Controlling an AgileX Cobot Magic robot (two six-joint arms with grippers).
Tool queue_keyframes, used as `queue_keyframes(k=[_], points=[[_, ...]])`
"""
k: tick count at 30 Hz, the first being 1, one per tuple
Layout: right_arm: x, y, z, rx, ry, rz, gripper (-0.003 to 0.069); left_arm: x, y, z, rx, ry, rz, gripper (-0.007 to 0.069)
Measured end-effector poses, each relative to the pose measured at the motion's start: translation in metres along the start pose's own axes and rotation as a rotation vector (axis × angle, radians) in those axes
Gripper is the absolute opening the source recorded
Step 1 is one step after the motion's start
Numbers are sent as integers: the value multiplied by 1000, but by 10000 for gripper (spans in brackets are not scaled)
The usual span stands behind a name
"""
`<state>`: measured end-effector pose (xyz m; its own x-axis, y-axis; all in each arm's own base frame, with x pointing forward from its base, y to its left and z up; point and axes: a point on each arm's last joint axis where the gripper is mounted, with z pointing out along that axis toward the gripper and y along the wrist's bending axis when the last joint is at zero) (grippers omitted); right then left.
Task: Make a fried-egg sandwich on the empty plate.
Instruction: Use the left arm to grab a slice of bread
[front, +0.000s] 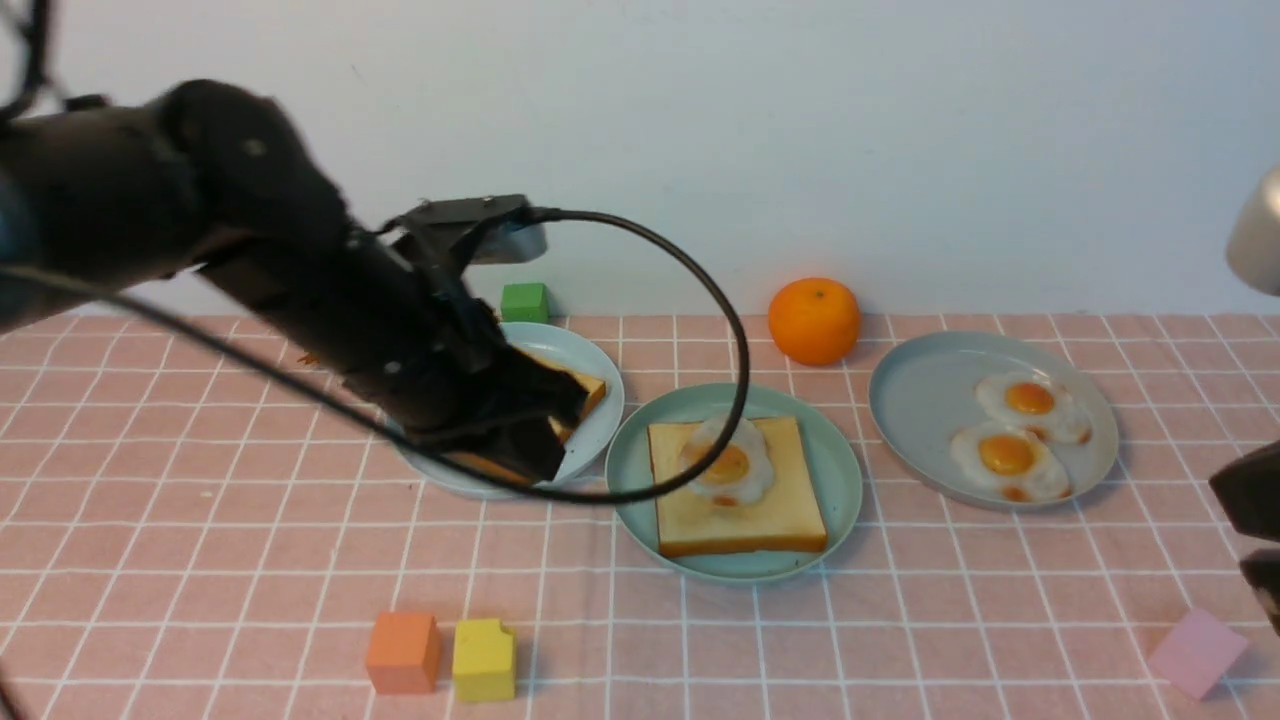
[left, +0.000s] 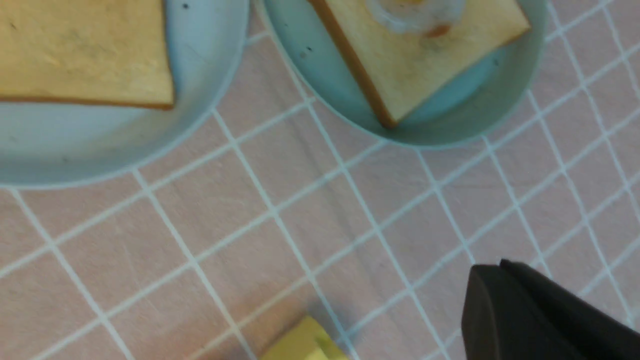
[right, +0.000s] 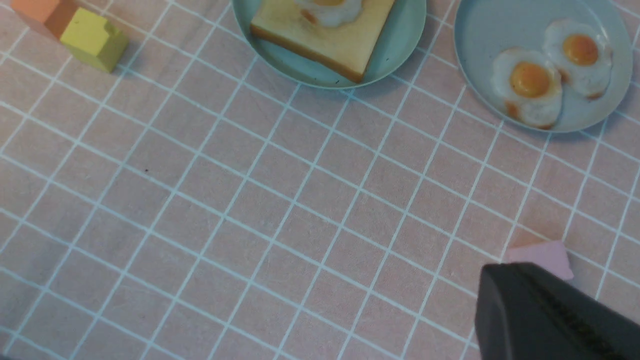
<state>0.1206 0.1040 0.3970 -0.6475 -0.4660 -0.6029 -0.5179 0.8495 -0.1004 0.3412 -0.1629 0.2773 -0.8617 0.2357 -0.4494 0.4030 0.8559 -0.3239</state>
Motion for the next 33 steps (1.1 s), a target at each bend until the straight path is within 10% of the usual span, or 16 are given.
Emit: queue_keyframes(k=[9,22,33], points=[[1,2,-1,-29,6,-3,1,-39,-2,45,-291,-16,28,15],[5,-4,-11,-5,-38,-16,4,-48,30,116,-404,-34,160,305],[6,-6,-13,1,-47,-17,6,-43,39,141,-416,-15,184,328]])
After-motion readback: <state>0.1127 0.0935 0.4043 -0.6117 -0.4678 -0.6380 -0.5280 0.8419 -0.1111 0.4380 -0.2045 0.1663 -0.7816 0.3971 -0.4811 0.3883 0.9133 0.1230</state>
